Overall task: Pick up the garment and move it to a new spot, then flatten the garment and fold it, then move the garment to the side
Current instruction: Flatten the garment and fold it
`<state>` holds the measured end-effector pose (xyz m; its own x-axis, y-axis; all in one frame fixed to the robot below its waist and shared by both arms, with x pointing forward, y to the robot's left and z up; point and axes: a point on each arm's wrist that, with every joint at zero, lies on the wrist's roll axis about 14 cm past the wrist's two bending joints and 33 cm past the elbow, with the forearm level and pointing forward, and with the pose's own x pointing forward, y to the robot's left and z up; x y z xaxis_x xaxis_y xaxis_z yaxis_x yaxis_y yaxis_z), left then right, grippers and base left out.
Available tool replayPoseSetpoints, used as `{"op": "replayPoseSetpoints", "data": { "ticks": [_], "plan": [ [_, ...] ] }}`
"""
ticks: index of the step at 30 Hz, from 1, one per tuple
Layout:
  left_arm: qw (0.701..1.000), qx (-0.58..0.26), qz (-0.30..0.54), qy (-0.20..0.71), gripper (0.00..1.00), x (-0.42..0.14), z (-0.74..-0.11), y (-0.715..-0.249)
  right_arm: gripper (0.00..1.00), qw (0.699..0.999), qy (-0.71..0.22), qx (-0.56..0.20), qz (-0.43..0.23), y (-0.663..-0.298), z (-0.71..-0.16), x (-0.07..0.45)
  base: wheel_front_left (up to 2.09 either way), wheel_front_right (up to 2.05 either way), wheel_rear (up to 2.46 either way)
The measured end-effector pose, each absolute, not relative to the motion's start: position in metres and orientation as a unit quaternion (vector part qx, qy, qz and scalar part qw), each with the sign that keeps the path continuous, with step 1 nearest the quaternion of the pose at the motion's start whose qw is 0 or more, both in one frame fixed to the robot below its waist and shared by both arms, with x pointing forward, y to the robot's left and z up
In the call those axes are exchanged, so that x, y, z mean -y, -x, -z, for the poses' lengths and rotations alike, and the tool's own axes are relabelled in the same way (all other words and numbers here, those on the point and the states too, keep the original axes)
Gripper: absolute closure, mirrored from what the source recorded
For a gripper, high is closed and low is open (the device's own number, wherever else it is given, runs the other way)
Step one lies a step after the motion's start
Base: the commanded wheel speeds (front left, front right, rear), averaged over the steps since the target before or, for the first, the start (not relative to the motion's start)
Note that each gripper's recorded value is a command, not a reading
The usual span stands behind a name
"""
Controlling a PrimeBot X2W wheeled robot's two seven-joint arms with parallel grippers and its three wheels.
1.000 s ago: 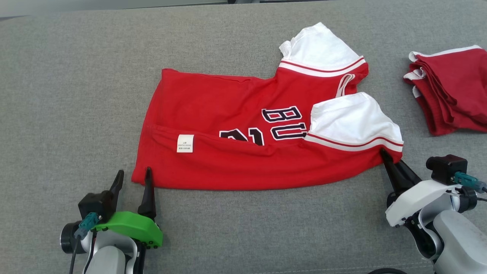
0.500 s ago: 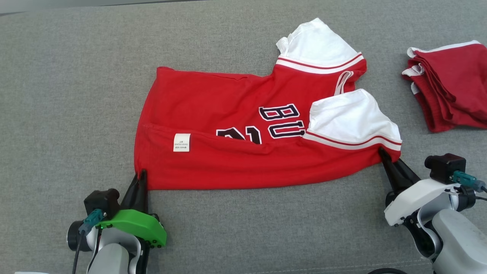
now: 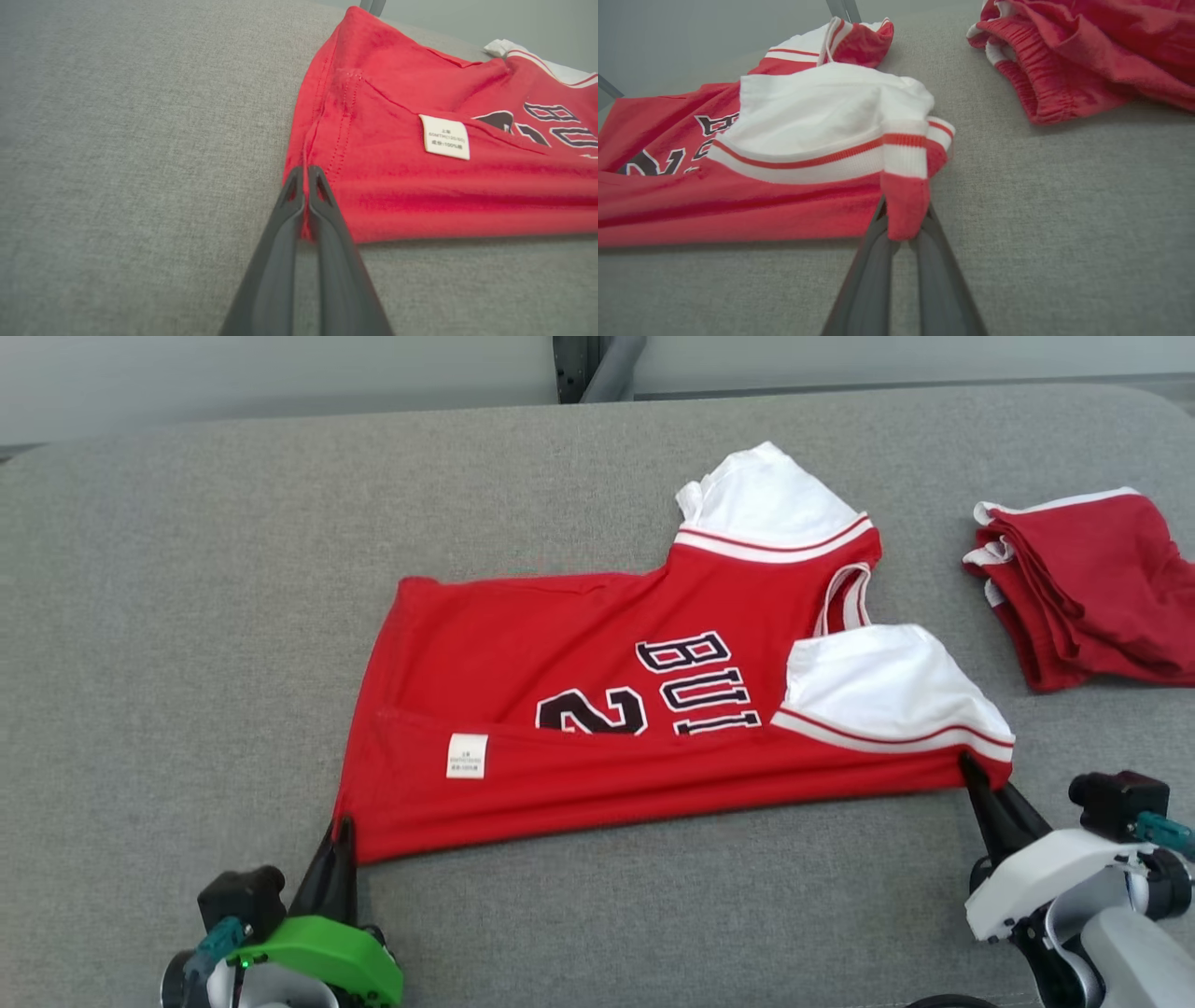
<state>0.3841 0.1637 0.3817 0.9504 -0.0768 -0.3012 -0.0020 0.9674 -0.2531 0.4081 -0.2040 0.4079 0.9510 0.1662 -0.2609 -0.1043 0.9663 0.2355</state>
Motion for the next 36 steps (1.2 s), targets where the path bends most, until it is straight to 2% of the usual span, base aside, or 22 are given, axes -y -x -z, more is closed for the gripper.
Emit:
{"op": "replayPoseSetpoints", "data": {
  "ticks": [15,20,21,22,28,36],
  "plan": [
    [0.976,-0.176,0.001,0.125,1.0,-0.167,-0.375,-0.318,1.0,0.985,-0.125,-0.121,-0.003,-0.339,-0.415,0.234,0.0,0.0,0.0],
    [0.974,-0.191,-0.003,0.123,1.0,-0.167,-0.366,-0.307,1.0,0.981,-0.126,-0.146,0.01,-0.319,-0.398,0.234,0.0,0.0,0.0],
    [0.974,-0.192,-0.003,0.122,0.73,-0.167,-0.366,-0.306,0.56,0.981,-0.127,-0.149,0.012,-0.318,-0.396,0.233,0.0,0.0,0.0],
    [0.974,-0.193,-0.003,0.122,0.0,-0.167,-0.365,-0.306,0.0,0.98,-0.129,-0.152,0.015,-0.318,-0.394,0.234,0.0,0.0,0.0],
    [0.978,-0.172,-0.011,0.115,0.0,-0.175,-0.376,-0.315,0.0,0.985,-0.104,-0.13,0.04,-0.331,-0.406,0.257,0.0,0.0,0.0],
    [0.989,-0.104,-0.002,0.101,0.0,-0.178,-0.414,-0.368,0.0,0.994,-0.084,-0.067,0.005,-0.387,-0.445,0.242,0.0,0.0,0.0]
  ]
}}
